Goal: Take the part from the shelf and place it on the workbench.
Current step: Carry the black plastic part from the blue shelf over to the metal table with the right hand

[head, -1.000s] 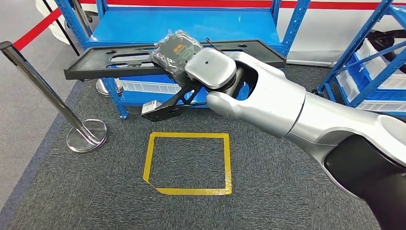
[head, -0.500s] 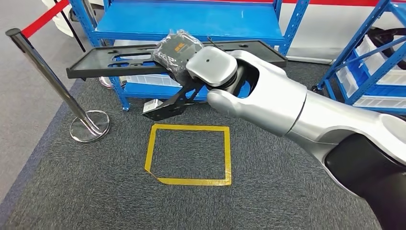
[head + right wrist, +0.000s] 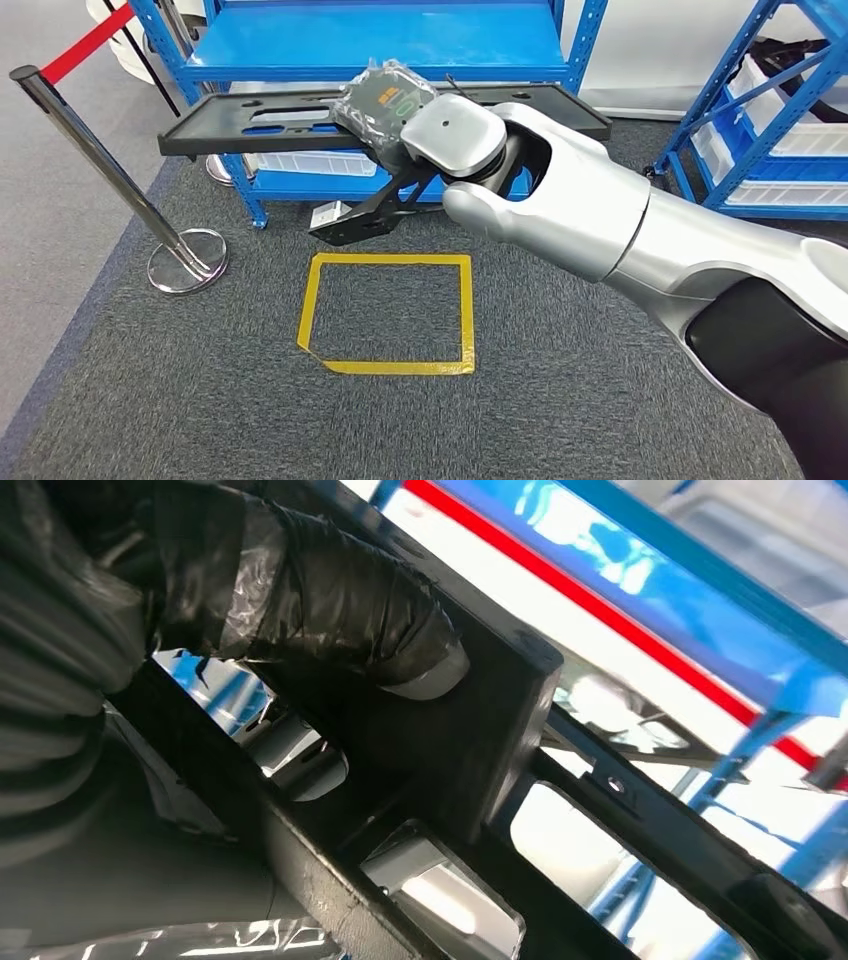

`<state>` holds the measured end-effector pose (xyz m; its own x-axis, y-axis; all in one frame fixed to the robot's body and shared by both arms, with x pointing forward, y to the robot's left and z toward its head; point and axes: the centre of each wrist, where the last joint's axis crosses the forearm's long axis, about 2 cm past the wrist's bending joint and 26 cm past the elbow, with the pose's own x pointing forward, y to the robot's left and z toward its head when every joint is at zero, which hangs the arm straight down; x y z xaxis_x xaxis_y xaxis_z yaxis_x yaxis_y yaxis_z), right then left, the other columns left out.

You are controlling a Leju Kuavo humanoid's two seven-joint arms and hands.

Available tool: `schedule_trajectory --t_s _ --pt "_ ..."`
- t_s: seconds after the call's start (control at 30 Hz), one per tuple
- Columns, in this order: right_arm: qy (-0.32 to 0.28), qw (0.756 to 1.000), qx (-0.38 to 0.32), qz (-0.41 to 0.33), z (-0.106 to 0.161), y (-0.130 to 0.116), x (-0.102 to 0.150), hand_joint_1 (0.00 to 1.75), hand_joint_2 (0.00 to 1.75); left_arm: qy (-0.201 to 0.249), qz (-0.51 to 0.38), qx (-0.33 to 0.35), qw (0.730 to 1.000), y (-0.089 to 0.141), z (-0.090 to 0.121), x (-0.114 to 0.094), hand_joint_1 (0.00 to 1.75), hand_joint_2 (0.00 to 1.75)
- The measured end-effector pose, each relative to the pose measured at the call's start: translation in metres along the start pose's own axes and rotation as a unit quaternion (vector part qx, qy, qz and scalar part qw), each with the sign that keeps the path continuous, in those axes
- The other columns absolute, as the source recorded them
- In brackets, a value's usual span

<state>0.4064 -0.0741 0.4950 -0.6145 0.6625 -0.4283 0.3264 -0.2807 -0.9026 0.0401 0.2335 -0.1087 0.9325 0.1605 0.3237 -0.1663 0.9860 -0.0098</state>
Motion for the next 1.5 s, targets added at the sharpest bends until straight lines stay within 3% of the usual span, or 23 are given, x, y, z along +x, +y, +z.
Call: schedule_trajectory --t_s 1.5 --pt "0.008 1.000 0.011 -0.002 0.001 0.002 -0.010 1.75 1.75 -0.013 -0.011 -0.003 1.000 0.004 0.000 -0.002 0.00 1.75"
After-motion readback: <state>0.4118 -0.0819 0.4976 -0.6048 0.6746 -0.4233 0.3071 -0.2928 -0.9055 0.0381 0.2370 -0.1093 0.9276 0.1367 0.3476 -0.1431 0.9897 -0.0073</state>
